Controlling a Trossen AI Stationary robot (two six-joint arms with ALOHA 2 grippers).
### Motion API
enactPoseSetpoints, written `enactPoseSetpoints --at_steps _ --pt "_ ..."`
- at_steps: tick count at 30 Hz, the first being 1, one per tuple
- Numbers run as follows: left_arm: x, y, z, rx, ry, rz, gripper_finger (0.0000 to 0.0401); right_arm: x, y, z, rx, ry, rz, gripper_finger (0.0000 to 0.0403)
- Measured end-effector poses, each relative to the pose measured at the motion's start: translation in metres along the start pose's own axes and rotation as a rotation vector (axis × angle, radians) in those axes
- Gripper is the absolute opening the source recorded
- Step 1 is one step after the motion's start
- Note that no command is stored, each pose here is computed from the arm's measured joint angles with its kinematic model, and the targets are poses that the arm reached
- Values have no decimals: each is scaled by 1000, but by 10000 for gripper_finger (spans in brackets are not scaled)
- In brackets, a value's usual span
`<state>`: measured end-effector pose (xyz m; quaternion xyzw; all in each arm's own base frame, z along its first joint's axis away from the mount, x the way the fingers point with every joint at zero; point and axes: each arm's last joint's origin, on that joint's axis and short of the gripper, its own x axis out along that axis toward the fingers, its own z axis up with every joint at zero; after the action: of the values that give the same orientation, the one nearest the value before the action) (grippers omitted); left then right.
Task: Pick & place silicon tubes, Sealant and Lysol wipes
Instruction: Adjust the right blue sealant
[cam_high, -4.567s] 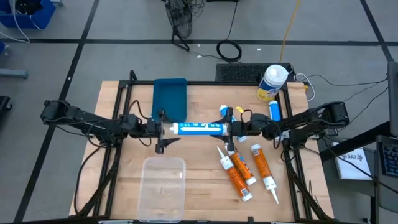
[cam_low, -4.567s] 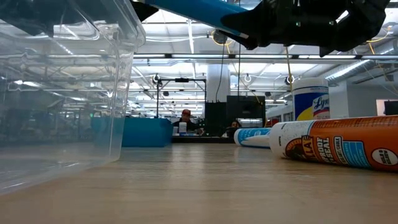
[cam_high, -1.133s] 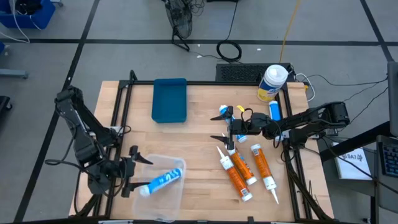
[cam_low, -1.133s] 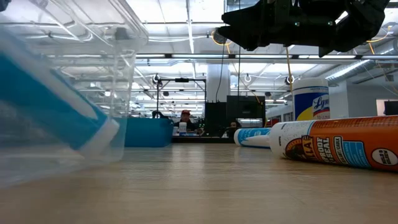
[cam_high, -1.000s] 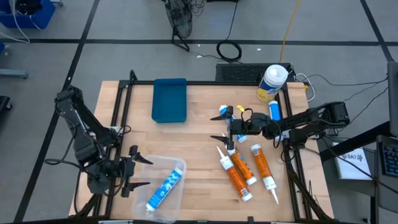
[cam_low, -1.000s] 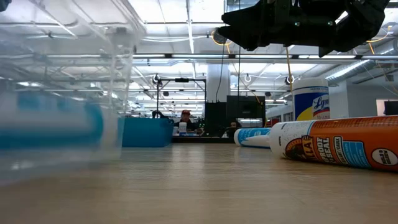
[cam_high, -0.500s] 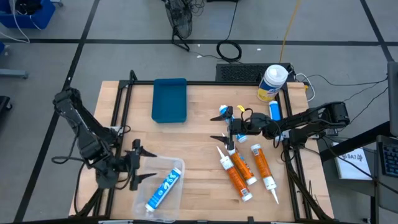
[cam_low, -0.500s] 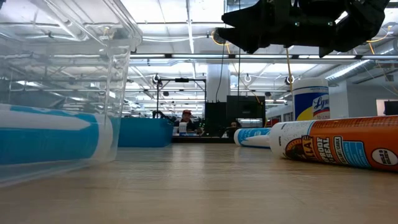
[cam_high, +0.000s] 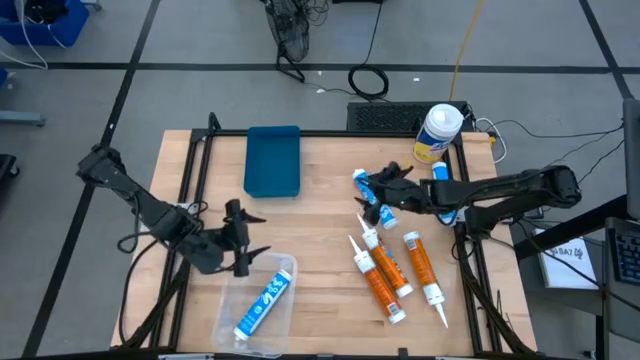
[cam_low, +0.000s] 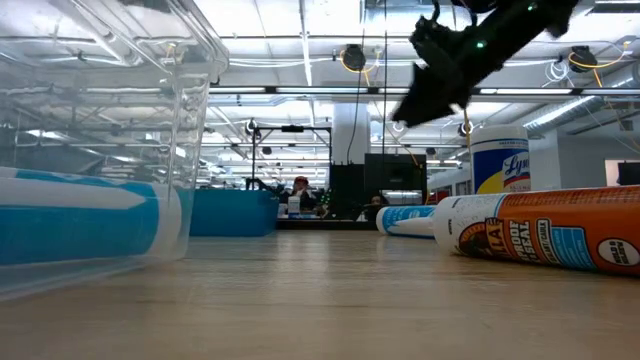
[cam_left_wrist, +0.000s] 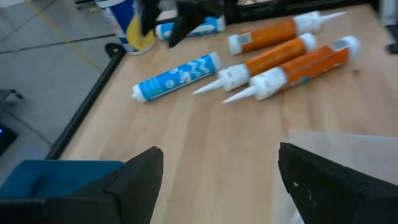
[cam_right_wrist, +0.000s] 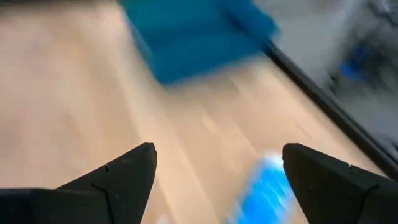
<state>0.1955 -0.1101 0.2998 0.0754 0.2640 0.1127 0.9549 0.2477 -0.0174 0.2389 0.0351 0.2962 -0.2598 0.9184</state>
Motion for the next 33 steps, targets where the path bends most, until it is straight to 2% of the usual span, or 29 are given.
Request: enactPoseSetpoints --at_steps 3,7,11,17,20,25,33 --pt "8 10 0 -8 35 29 312 -14 -13 -3 65 141 -158 325" --pt "15 20 0 -17 66 75 314 -27 -32 -21 217 303 -328 325" --pt "20 27 0 5 77 107 309 -37 -47 -40 312 464 -495 325" --pt "26 37 1 16 95 149 312 -44 -64 -65 445 591 -712 324" --pt "28 41 1 4 101 168 317 -42 -71 -78 488 640 -778 309" --pt "30 45 2 -6 106 186 316 -35 -82 -100 530 700 -850 239" --pt "32 48 2 -14 110 199 302 -27 -95 -124 565 829 -933 55"
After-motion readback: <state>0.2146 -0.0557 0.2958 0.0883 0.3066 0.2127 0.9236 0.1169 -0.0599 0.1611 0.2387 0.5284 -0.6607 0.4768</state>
